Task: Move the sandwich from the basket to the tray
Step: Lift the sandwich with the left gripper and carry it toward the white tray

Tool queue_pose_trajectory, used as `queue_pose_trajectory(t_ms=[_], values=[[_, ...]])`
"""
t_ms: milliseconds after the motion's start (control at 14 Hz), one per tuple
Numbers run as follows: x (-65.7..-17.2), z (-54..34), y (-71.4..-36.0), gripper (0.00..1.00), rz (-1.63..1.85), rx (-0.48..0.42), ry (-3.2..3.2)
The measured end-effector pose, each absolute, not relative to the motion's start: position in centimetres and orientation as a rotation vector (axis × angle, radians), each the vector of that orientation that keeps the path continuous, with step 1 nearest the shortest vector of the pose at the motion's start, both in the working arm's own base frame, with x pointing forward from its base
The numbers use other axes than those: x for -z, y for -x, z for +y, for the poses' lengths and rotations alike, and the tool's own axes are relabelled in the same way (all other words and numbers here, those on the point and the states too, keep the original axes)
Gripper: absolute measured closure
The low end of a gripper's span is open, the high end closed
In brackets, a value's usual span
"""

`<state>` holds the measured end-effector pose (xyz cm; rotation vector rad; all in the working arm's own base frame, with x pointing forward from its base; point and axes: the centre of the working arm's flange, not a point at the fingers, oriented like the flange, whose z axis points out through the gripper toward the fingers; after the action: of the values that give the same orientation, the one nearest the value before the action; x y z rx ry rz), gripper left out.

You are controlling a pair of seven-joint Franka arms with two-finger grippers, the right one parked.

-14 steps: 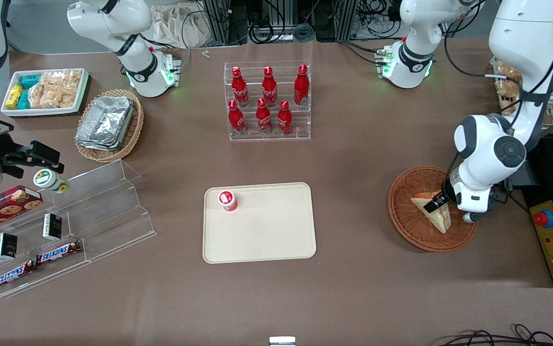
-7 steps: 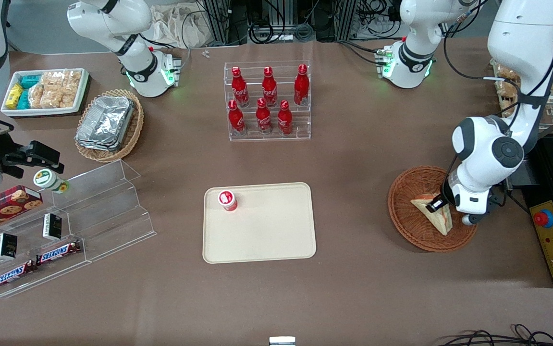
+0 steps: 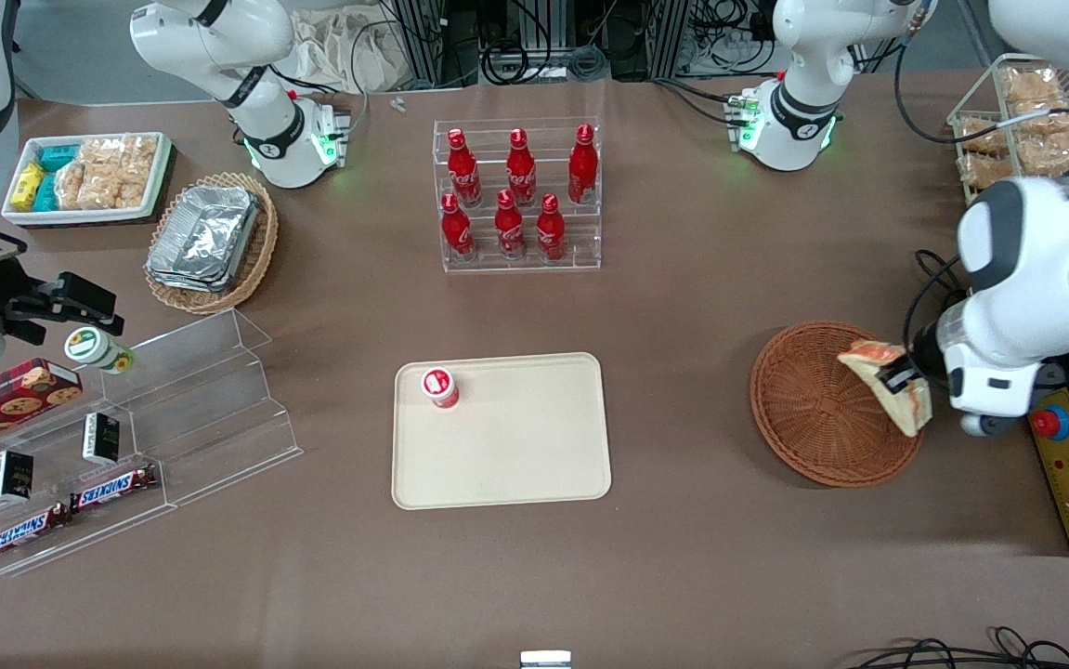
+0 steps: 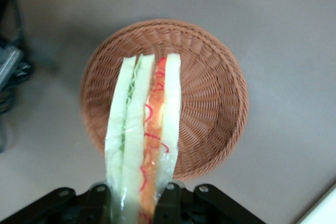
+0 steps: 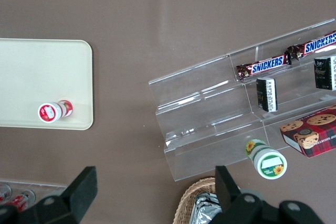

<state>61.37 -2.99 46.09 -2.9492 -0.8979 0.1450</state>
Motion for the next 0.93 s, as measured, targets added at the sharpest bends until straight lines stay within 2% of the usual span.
queue_pose_trajectory(t_ms=[214, 429, 571, 929], values=[[-54.3, -5.4, -61.5, 0.80, -0.843, -0.119, 2.967], [-55.7, -12.9, -60.6, 0.80, -0.662, -0.109, 3.017], [-53.4, -20.1, -59.8, 0.80, -0.483, -0.134, 3.048], [-41.6, -36.0, -59.5, 0.80, -0.247, -0.061, 3.168]])
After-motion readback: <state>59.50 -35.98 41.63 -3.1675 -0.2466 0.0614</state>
